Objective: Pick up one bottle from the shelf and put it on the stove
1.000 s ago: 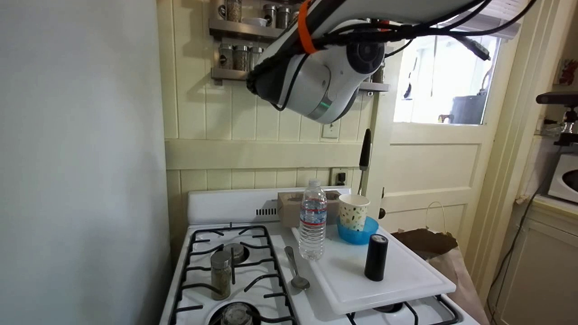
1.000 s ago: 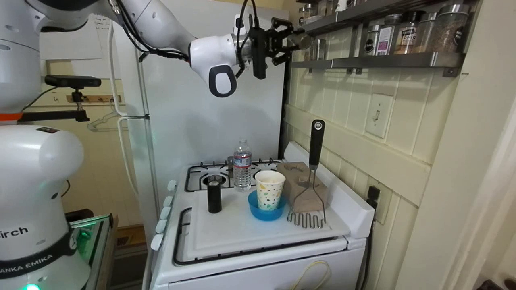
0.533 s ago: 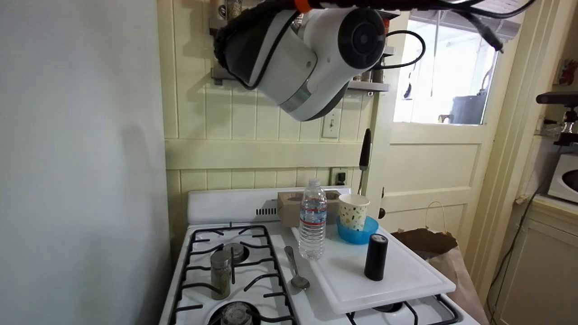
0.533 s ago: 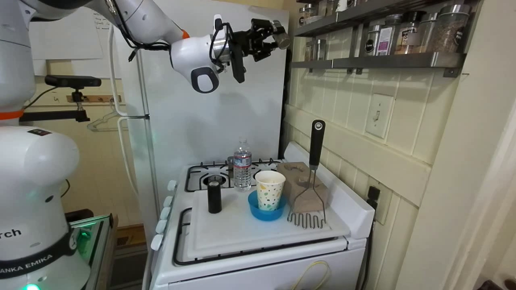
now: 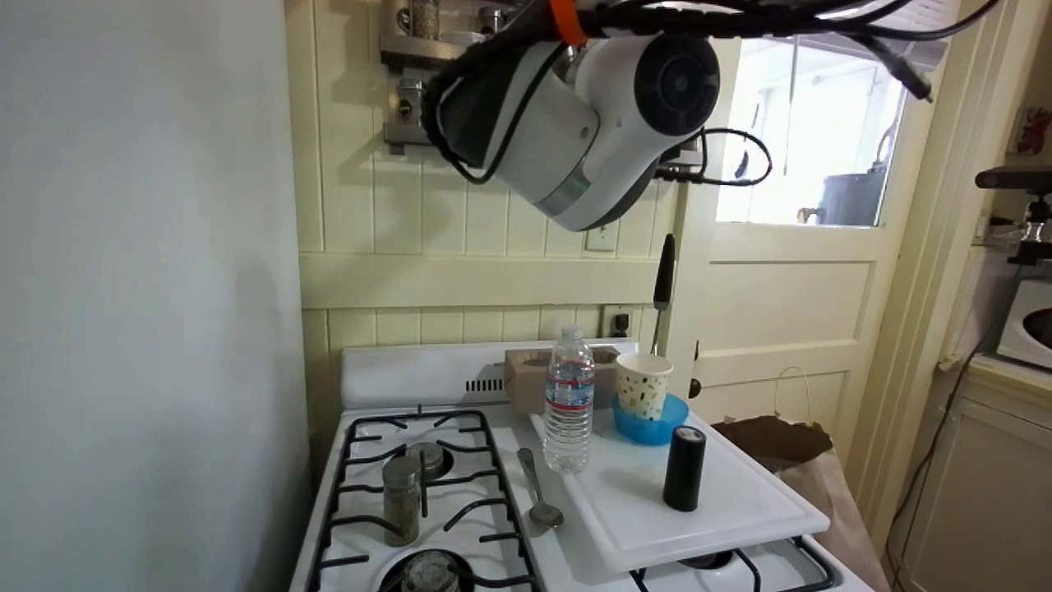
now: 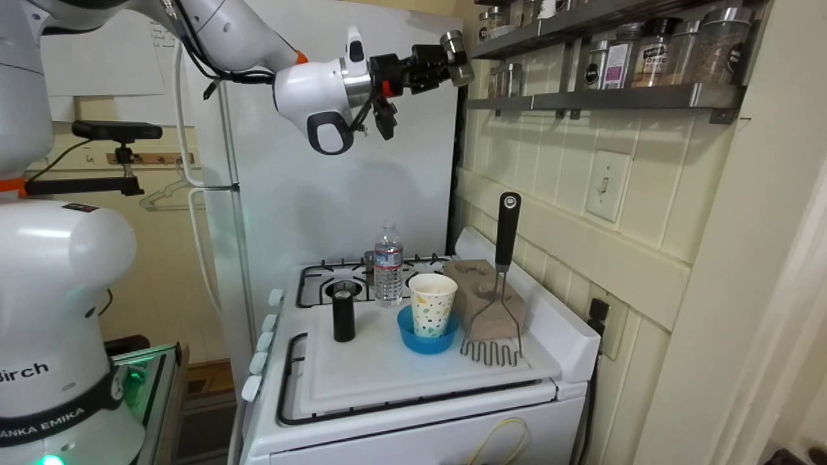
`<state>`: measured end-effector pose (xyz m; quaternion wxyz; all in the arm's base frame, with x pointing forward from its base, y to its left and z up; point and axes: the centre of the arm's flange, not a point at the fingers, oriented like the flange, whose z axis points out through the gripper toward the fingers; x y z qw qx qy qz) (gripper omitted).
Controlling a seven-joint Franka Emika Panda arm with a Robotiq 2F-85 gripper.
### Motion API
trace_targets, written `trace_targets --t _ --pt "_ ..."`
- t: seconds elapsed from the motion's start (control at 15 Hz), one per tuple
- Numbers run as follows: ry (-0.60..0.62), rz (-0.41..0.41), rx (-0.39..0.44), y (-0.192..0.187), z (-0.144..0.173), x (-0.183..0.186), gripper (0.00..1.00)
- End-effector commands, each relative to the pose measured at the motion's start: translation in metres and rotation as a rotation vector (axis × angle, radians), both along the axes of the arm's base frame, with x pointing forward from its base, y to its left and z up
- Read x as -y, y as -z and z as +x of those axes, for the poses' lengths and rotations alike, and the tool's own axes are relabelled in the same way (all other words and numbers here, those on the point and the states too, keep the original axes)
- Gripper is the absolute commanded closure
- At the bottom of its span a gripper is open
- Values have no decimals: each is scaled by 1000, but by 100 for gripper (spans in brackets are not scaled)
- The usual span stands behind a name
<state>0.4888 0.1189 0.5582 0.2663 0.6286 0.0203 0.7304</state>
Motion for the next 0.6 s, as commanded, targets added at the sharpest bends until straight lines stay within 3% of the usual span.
trace_targets --t 0.0,0.53 --pt "-67 193 21 62 -54 -1 75" --pt "-164 647 -28 139 -85 -16 75"
